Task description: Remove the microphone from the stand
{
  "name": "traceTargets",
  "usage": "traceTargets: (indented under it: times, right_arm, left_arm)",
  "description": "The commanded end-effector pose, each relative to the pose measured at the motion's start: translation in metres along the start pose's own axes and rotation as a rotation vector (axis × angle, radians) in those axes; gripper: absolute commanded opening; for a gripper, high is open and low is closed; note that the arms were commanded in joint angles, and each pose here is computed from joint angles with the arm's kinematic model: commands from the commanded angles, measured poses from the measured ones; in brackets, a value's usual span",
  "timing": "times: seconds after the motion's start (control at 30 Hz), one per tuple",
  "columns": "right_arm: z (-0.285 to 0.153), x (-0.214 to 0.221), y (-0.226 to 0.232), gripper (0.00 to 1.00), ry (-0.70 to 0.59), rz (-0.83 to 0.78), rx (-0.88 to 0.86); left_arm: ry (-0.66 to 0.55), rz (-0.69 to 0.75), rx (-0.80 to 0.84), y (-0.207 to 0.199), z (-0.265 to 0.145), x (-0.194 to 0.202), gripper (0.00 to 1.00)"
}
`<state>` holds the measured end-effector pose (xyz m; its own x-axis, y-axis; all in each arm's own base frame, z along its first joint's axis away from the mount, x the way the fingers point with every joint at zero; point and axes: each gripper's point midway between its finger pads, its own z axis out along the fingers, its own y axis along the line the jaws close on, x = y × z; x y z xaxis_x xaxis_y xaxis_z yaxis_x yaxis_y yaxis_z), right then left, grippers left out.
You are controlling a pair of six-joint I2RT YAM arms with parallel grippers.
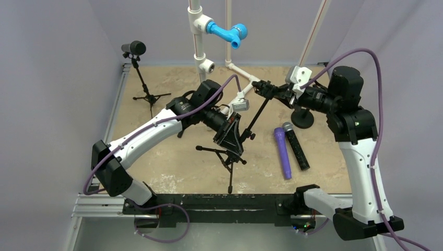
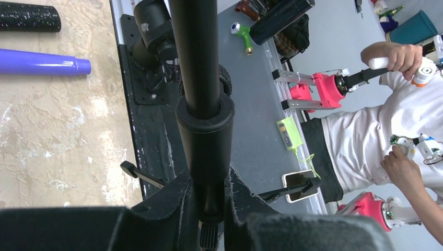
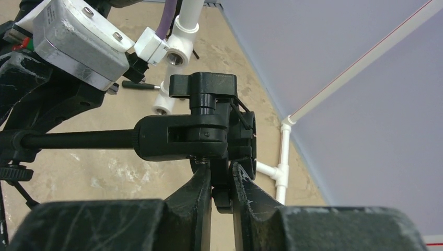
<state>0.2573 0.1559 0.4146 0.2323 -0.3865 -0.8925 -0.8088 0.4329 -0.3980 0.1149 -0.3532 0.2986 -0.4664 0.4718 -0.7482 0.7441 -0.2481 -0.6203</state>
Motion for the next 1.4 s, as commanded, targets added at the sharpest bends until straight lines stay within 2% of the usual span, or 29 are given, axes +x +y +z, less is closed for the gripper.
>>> traceTargets:
  times: [0.0,0.07,0.33,0.67,0.7,0.73,0.8,0.87,1.07,1.23,1.37]
  right_arm:
    - [-0.004,0.004,0.021,0.03,-0.011,-0.016,-0.065]
    - [-0.007,0.008,0.029,0.00,-0.003,-0.013,-0.084]
    - [-0.019,0.021,0.065,0.00,0.016,0.028,-0.159]
    - [-0.010,0.054,0.100,0.00,0.030,0.152,-0.258]
    - [-0.010,0.057,0.101,0.04,0.036,0.157,-0.258]
    - [-0.010,0.058,0.101,0.12,0.041,0.161,-0.251]
    - [-0.013,0.054,0.097,0.40,0.048,0.175,-0.222]
    - [-0.017,0.045,0.092,0.55,0.045,0.182,-0.187]
    - [-0.030,0.007,0.092,0.62,-0.035,0.239,-0.185]
    - [-0.025,-0.011,0.096,0.60,-0.120,0.367,-0.257]
    - [-0.019,-0.011,0.101,0.57,-0.142,0.455,-0.312]
  left_arm:
    - [-0.038,0.146,0.053,-0.016,-0.002,-0.021,0.00]
    - [-0.043,0.153,0.026,-0.013,-0.003,-0.024,0.00]
    - [-0.076,0.175,-0.157,0.017,-0.009,-0.047,0.00]
    - [-0.092,0.165,-0.190,0.034,-0.005,-0.075,0.00]
    - [-0.091,0.162,-0.189,0.036,-0.005,-0.076,0.00]
    - [-0.090,0.161,-0.188,0.037,-0.004,-0.076,0.00]
    - [-0.087,0.163,-0.196,0.041,-0.004,-0.075,0.00]
    - [-0.083,0.167,-0.214,0.045,-0.004,-0.072,0.00]
    - [-0.089,0.196,-0.300,0.057,-0.012,-0.072,0.00]
    - [-0.092,0.202,-0.307,0.058,-0.013,-0.075,0.00]
    - [-0.096,0.201,-0.300,0.056,-0.013,-0.076,0.00]
